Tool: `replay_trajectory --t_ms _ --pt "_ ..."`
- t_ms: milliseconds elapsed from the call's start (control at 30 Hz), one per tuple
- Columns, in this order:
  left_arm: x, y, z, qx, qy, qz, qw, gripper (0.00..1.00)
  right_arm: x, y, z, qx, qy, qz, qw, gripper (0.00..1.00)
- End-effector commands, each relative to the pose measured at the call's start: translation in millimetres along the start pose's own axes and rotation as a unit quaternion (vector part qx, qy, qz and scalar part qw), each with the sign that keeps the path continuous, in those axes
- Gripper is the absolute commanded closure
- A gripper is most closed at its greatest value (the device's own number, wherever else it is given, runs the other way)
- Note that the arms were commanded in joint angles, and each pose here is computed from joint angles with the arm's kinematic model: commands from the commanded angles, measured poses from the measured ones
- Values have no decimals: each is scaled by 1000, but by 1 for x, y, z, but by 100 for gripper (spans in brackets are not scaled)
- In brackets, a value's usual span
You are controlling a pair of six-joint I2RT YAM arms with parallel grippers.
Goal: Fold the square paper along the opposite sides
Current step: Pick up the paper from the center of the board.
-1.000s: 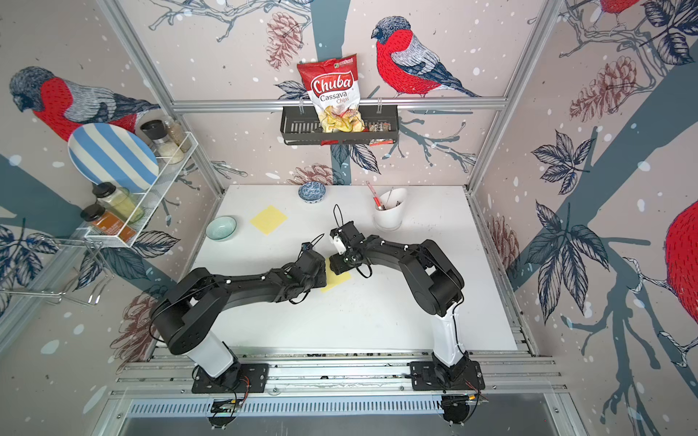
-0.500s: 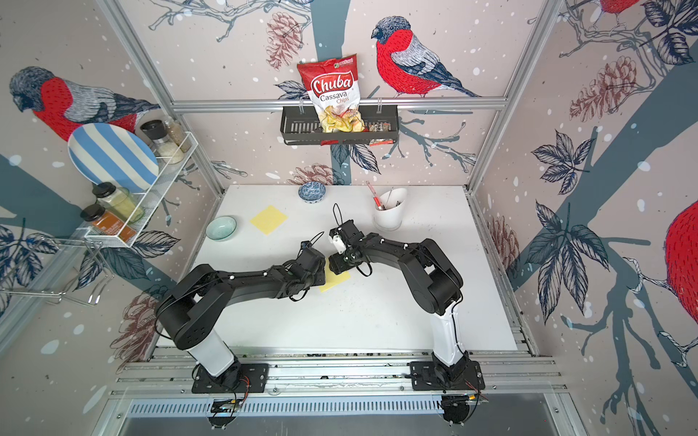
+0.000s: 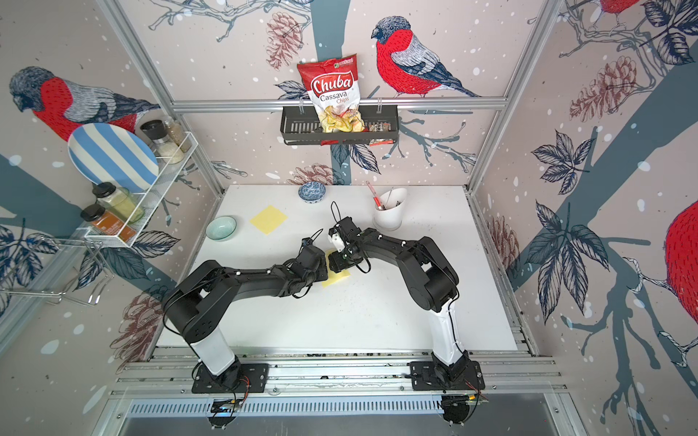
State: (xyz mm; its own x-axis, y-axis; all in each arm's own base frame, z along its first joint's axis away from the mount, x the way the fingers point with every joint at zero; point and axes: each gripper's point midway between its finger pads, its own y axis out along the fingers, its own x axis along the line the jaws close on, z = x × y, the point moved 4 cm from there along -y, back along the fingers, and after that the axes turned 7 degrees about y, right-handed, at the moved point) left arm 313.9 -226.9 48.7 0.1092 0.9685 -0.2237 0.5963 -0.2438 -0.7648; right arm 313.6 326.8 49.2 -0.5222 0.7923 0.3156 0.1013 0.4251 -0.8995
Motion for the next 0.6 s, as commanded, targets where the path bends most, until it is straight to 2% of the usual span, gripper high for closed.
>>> replay_trajectory --t_ms 0,133,433,567 --pt "10 4 22 56 20 -13 998 100 -17 16 54 120 36 34 992 37" --pt "11 4 21 55 22 -15 998 100 -18 18 55 120 38 33 991 39" --pt "13 3 20 49 21 -21 998 100 -15 17 49 106 42 14 993 59" --pt "10 -5 7 20 18 -16 1000 100 -11 15 45 96 40 3 995 67"
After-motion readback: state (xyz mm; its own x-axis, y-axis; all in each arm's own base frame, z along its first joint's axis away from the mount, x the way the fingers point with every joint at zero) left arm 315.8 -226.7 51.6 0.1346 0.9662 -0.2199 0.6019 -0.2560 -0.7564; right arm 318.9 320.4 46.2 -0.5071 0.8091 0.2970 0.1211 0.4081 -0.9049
